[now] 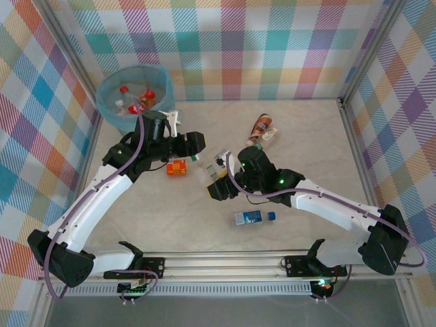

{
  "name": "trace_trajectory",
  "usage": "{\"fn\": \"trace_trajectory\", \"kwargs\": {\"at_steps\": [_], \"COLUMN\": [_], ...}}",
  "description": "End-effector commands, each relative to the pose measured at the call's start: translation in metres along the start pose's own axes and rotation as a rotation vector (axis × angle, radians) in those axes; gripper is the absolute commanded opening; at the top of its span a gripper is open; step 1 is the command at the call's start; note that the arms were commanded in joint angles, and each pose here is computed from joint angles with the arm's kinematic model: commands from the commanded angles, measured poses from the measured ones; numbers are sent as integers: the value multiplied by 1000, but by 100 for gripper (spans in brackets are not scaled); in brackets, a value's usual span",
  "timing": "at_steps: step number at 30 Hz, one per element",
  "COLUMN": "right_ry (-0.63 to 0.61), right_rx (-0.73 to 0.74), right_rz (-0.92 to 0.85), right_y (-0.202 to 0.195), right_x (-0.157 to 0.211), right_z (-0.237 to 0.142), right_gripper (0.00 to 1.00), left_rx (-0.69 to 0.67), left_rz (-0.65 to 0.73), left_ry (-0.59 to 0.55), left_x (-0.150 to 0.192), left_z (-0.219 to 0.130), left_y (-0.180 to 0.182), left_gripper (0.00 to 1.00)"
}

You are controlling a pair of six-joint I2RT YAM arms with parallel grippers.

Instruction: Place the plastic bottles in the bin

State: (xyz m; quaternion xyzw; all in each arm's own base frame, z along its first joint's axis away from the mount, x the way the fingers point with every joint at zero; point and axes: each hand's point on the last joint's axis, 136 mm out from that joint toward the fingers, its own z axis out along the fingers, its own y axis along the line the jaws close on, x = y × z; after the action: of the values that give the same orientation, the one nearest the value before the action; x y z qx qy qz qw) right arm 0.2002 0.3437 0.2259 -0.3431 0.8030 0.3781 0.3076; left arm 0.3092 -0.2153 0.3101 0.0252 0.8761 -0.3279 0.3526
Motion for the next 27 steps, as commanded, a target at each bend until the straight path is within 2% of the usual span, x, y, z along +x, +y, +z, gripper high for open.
{"fn": "trace_trajectory", "kwargs": {"at_steps": [1,6,8,15,20,23,25,27], "right_ry": [-104,-114,-113,-106,-114,-139,-165,-199], "right_rx": [-17,-4,-5,10,24,35,46,57], "right_rz": [-86,-101,-110,-127,-155,-185,-203,-221], "right_y": [11,9,9,6,6,7,8,10], "right_x": [-32,-36,-37,-42,-56,-73,-89,-108], "right_z": [-5,-5,-3,4,8,10,10,9], "right_gripper": [55,56,56,59,63,74,87,96], "left_rx": [-39,-10,3,33,31,0,-22,-61], "left_rz": [-47,-80,-82,-86,-80,-72,-57,-34], "left_ry": [14,20,29,25,-15,-76,-130,-194], "left_x": [1,-1,-1,-7,-23,-43,-63,-89], "left_z": [4,7,9,9,2,-8,-18,-33], "left_y": [14,15,14,9,8,12,14,18], "left_gripper": [70,71,68,38,26,13,0,0]}}
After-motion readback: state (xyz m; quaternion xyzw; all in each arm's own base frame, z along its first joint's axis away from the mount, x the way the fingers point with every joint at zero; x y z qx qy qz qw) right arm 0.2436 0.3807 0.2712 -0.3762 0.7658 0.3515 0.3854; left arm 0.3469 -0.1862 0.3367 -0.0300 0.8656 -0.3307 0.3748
